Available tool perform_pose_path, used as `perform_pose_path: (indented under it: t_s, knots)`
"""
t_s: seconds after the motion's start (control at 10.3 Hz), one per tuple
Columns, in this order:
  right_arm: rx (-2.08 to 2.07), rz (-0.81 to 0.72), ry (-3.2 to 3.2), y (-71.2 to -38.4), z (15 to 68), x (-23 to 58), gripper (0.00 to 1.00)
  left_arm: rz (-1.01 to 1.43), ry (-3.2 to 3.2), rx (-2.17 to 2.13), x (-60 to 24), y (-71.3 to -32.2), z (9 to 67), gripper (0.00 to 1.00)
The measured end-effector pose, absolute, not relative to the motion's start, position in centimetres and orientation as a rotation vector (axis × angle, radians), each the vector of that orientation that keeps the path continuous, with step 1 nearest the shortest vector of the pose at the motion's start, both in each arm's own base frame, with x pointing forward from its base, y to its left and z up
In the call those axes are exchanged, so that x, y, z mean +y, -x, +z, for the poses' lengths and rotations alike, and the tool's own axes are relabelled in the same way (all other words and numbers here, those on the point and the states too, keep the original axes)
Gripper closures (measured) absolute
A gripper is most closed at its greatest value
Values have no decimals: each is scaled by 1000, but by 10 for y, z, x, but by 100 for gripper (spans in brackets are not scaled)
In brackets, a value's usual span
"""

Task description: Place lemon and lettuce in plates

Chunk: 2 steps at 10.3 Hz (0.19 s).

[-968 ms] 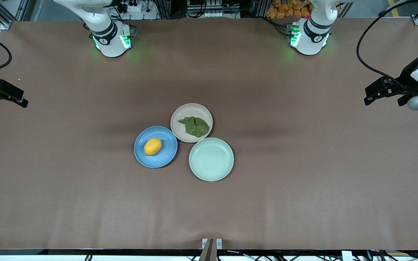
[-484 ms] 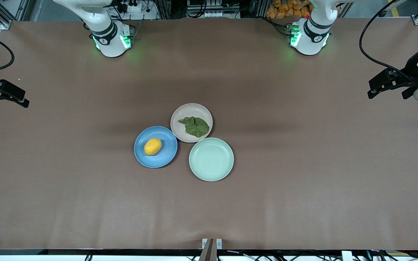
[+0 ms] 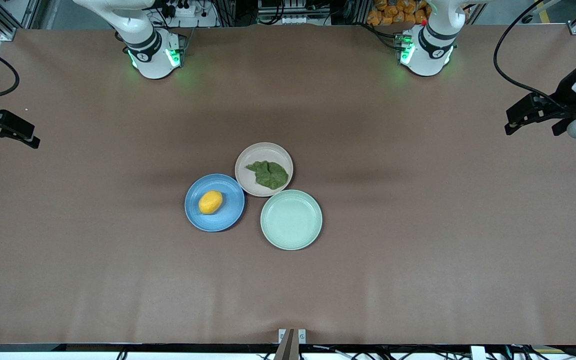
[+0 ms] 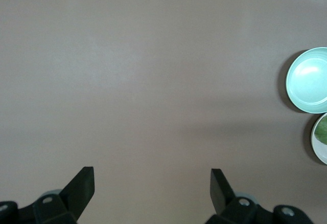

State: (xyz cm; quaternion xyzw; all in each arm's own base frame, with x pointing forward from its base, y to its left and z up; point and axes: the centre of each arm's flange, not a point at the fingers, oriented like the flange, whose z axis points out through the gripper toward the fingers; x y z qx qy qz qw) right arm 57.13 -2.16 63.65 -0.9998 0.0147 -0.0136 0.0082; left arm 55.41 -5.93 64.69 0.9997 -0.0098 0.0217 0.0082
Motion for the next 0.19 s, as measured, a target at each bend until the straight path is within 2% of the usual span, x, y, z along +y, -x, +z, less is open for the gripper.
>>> perform_pose_path:
  t_s: [0.19]
  knots:
    - [48, -41, 3125, -571, 636, -22, 0, 68, -3124, -32, -60, -554, 647, 0]
